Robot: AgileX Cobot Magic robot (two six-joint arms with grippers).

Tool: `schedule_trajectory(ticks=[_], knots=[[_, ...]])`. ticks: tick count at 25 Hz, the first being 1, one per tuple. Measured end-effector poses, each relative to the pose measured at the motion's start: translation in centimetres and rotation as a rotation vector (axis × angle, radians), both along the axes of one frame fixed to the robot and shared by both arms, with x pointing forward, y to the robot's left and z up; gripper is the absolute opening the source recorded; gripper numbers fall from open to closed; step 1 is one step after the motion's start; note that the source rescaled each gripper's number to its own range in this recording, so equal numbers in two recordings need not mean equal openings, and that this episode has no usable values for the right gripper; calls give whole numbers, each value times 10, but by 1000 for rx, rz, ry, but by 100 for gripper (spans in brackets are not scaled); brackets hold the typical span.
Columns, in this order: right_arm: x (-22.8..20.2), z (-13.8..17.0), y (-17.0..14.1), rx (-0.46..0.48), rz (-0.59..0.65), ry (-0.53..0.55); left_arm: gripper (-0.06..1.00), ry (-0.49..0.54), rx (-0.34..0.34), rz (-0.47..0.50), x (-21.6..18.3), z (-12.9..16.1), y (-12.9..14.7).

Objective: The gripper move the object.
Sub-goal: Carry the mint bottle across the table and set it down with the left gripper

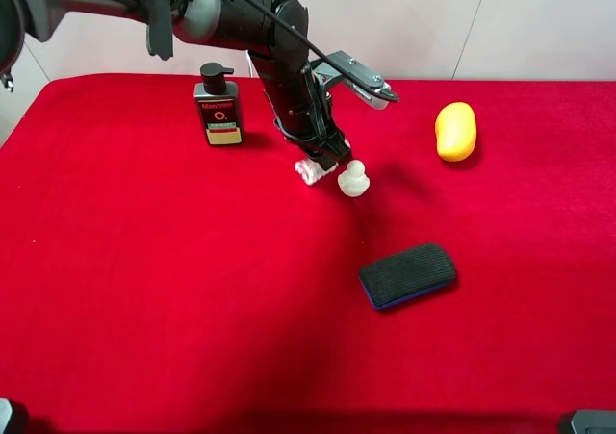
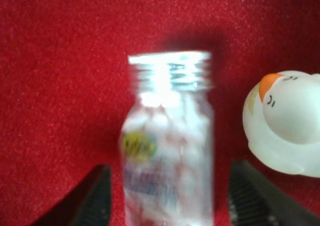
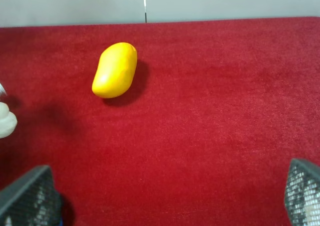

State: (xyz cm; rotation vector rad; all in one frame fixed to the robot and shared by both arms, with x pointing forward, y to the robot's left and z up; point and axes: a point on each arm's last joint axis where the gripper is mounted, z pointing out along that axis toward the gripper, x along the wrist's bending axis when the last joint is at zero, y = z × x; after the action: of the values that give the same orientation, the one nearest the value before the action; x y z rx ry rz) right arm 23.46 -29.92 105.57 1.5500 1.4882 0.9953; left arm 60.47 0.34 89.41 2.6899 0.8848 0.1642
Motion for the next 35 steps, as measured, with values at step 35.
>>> schedule_trajectory(ticks=[35], knots=[[0, 0, 0, 0, 0, 0, 53, 57, 31, -13, -16, 57, 11]])
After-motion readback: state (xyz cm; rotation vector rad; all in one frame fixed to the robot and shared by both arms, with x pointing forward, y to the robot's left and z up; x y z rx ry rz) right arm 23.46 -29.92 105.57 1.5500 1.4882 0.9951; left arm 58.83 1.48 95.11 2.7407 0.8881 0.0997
